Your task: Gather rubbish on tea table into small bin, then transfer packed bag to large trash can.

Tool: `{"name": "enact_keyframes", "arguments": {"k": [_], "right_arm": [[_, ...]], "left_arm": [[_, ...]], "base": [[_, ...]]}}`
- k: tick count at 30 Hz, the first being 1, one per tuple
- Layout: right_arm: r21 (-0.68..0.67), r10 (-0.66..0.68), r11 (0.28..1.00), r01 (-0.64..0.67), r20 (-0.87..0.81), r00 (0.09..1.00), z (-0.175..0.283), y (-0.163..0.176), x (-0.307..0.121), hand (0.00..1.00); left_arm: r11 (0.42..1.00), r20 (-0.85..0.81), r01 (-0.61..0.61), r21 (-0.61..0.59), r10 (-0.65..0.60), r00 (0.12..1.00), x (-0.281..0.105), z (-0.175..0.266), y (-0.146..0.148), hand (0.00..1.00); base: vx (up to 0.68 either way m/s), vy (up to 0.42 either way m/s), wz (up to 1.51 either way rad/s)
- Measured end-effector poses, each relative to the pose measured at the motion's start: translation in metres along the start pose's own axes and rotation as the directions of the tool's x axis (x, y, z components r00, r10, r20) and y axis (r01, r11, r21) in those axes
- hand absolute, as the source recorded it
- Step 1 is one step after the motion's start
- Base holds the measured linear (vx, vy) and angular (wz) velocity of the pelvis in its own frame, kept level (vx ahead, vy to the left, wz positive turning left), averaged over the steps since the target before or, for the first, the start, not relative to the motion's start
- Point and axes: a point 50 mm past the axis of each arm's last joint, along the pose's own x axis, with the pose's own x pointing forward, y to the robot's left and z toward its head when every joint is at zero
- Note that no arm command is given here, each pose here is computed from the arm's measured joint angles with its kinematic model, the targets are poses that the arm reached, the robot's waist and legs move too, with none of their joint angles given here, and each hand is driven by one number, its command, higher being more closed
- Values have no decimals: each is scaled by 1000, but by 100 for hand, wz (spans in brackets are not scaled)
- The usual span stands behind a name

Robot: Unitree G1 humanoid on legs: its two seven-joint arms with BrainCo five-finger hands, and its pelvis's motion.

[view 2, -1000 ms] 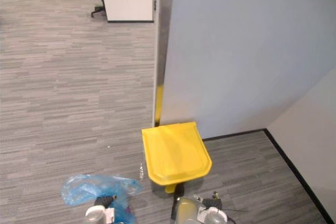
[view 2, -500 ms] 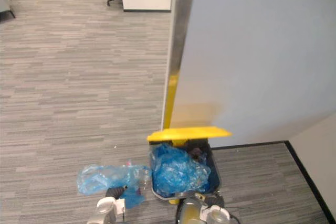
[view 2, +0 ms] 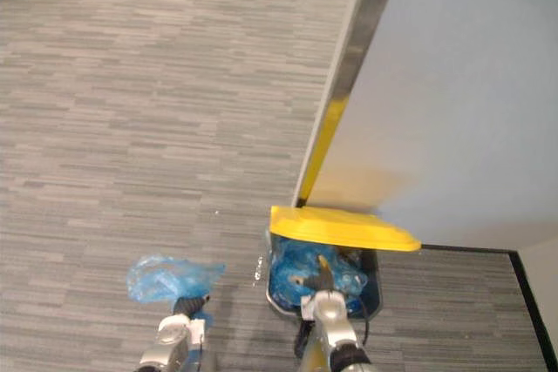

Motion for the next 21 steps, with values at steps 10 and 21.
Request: {"name": "enact_keyframes", "arguments": {"k": [10,21], "right_arm": [[-114,-130,979,168,285,950,111,-58,36,0],[-1,-223,970,243,395,891,178,-83,40,0]], "left_arm": [[999,253,28,27,-34,967,13,77,-2,100],[987,471,160,1,-141,871,-4,130,-28,100]], "base": [[-170,-45,9],[19,14,-8]]}}
